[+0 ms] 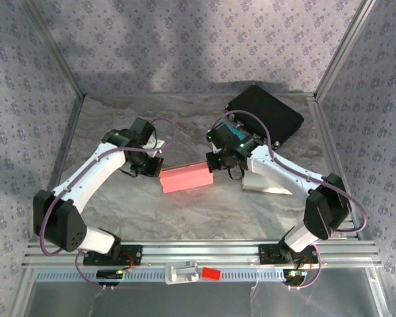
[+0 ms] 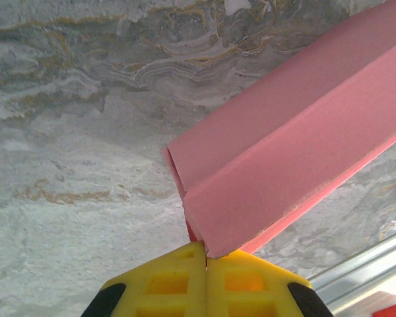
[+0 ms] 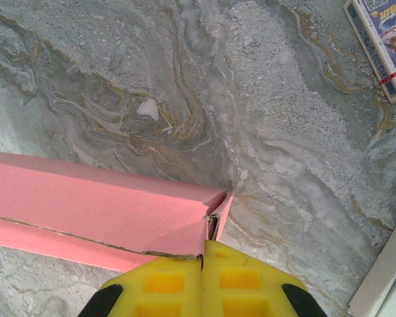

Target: Fold the paper box

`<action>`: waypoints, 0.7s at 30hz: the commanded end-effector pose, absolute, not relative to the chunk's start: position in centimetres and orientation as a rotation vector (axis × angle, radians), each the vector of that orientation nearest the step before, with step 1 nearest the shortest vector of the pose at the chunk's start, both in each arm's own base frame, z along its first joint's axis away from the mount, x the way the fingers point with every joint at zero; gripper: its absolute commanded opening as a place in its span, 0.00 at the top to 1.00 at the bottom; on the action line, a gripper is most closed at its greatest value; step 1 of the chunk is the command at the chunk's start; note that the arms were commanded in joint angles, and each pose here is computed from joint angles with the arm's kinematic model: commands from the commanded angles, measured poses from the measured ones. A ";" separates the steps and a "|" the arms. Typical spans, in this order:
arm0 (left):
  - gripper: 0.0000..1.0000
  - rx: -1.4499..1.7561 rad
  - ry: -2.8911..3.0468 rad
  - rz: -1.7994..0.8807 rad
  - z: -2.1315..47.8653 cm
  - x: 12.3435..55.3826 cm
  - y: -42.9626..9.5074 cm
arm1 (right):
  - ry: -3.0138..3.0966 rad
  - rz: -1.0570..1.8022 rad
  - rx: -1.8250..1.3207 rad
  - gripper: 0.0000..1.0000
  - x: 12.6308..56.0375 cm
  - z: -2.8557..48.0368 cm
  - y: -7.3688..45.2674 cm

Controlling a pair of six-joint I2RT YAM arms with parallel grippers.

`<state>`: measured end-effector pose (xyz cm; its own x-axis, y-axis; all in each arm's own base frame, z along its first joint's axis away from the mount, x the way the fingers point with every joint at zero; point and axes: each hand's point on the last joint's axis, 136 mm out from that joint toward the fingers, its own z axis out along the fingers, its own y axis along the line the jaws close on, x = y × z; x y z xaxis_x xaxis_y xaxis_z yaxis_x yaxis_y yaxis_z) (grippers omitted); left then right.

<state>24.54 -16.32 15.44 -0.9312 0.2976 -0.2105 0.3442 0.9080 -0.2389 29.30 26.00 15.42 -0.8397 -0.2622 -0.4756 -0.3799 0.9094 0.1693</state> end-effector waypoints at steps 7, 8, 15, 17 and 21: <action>1.00 0.293 3.016 -0.623 16.7 23.7 -17.7 | 2.721 0.283 -0.474 1.00 27.8 13.1 25.5; 1.00 0.282 3.025 -0.638 16.7 23.6 -17.7 | 2.721 0.277 -0.473 1.00 27.8 13.1 25.5; 1.00 0.146 3.067 -0.804 16.8 23.2 -18.4 | 2.730 0.261 -0.481 1.00 27.4 12.7 25.8; 1.00 0.122 3.065 -0.847 16.9 23.1 -18.7 | 2.734 0.260 -0.480 1.00 27.2 12.6 25.9; 1.00 0.097 3.067 -0.871 17.0 23.1 -18.8 | 2.740 0.251 -0.483 1.00 27.0 12.3 26.1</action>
